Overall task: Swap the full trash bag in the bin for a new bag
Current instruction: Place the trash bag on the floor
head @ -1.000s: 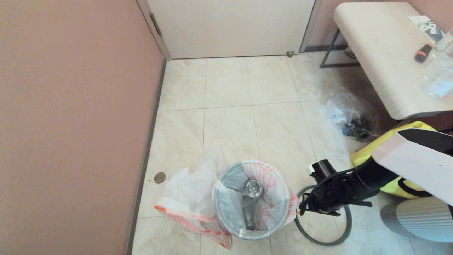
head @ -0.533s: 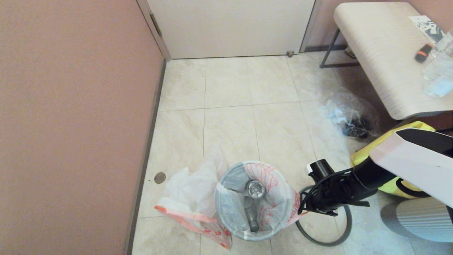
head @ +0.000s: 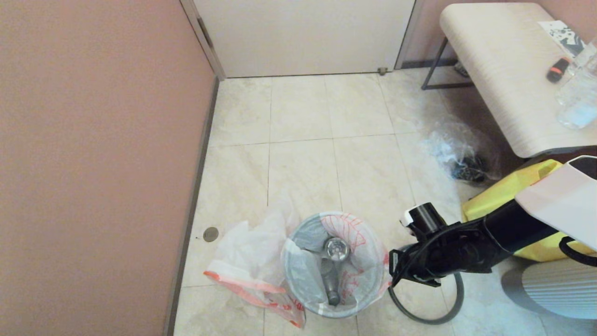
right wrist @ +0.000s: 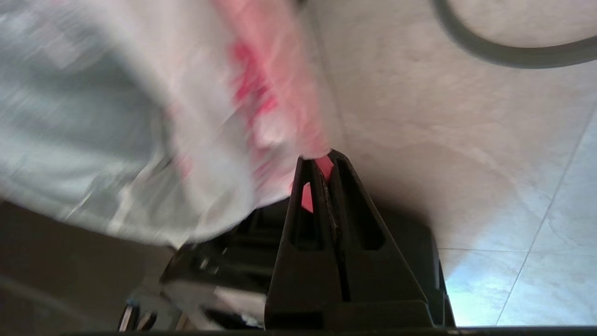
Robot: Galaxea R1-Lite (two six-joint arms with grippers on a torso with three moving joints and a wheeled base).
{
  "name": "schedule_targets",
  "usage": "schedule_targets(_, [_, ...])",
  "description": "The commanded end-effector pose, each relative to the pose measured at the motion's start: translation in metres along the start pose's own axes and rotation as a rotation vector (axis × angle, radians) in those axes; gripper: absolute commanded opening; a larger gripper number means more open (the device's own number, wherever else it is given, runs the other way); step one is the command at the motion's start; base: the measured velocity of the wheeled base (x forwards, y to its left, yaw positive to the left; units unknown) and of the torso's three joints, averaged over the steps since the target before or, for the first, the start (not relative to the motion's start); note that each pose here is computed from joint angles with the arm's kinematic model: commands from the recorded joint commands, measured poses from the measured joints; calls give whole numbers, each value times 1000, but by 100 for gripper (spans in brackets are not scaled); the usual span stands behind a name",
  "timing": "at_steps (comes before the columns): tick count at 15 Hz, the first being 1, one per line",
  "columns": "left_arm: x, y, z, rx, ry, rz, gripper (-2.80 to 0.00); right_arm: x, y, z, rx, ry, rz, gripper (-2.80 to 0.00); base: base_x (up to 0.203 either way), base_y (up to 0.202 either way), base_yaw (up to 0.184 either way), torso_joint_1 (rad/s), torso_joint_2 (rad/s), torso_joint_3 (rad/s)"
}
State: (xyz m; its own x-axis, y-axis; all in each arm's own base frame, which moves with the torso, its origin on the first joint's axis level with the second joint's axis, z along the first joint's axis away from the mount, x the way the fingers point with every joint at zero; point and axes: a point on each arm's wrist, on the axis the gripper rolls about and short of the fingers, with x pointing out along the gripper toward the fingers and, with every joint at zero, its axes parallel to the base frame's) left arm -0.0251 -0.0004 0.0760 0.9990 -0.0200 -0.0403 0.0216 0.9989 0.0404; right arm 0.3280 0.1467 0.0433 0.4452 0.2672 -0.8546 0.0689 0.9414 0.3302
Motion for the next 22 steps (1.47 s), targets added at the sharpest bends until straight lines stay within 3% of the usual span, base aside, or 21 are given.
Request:
schedule_targets(1, [0, 0, 0, 0, 1, 0, -280, -20, 11, 0, -19, -35, 40, -280, 0, 0, 0, 0, 0, 0])
schedule_targets(4, [0, 0, 0, 0, 0, 0, -280, -23, 17, -3, -34, -33, 59, -280, 0, 0, 0, 0, 0, 0])
schedule_targets(9, [0, 0, 0, 0, 0, 0, -280, -40, 29, -3, -13, 4, 197, -280, 0, 0, 0, 0, 0, 0])
schedule_targets(13, [0, 0, 0, 0, 1, 0, -280, -36, 52, -11, -70, 22, 247, -280, 0, 0, 0, 0, 0, 0])
schedule_targets(18, [0, 0, 0, 0, 1, 0, -280, -25, 80, -2, -113, 7, 281, -280, 0, 0, 0, 0, 0, 0])
schedule_targets(20, [0, 0, 0, 0, 1, 0, -280, -32, 71, 2, -89, 14, 257, -280, 0, 0, 0, 0, 0, 0])
schedule_targets(22, [0, 0, 0, 0, 1, 0, -280, -28, 47, -1, -47, 18, 163, -280, 0, 0, 0, 0, 0, 0])
